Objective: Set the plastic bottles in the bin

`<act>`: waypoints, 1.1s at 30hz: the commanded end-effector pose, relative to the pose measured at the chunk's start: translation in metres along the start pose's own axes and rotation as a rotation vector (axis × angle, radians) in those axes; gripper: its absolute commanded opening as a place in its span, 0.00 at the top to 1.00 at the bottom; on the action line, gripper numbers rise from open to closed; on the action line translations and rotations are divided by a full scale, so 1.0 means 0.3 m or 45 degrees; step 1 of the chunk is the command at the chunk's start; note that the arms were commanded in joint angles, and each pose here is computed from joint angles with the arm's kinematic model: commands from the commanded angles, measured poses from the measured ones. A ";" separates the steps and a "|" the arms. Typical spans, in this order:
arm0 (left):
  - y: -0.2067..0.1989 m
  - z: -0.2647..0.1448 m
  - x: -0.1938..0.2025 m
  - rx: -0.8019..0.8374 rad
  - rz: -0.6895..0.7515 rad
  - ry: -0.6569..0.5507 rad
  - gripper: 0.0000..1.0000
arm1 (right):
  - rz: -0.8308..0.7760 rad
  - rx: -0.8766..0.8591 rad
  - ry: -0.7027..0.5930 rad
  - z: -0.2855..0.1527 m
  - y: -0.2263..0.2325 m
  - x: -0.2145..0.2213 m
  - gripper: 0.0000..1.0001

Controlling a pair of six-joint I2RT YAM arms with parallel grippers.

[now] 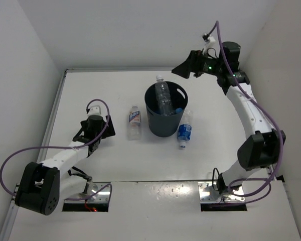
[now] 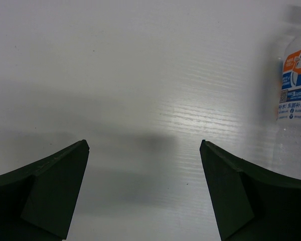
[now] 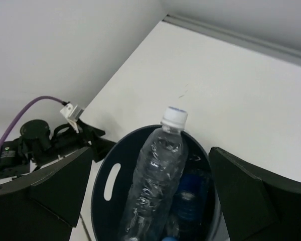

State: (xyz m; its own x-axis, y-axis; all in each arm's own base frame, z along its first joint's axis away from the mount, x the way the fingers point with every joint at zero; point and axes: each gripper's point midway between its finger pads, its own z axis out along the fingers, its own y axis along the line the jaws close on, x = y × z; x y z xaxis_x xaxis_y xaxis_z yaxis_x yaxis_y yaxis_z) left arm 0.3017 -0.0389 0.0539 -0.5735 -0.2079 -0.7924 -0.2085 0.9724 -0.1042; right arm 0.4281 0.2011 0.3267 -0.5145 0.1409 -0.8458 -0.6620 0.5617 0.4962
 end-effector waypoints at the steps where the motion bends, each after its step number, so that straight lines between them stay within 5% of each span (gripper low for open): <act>1: -0.026 -0.033 -0.097 0.028 -0.043 -0.117 0.00 | -0.242 -0.021 -0.123 -0.120 0.105 -0.147 0.00; 8: -0.172 -0.070 -0.283 0.243 -0.156 -0.224 0.00 | -0.493 -0.084 0.057 -0.154 0.238 0.100 0.17; 21: -0.488 -0.096 -0.309 0.719 -0.186 -0.125 0.00 | -0.311 0.222 -0.039 -0.388 0.045 0.100 0.05; 33: -0.648 -0.003 -0.192 0.774 -0.095 0.055 0.00 | -0.145 0.410 -0.078 -0.577 -0.031 0.206 0.04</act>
State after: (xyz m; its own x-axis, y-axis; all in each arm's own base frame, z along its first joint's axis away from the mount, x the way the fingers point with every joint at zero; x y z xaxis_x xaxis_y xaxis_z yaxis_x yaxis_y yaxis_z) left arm 0.3601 -0.1993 0.1006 -0.6401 -0.2503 -0.7264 0.1891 0.8650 -0.4647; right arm 0.3188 0.0689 0.3059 -0.3921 0.0749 -0.9169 -0.5185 0.8053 0.2875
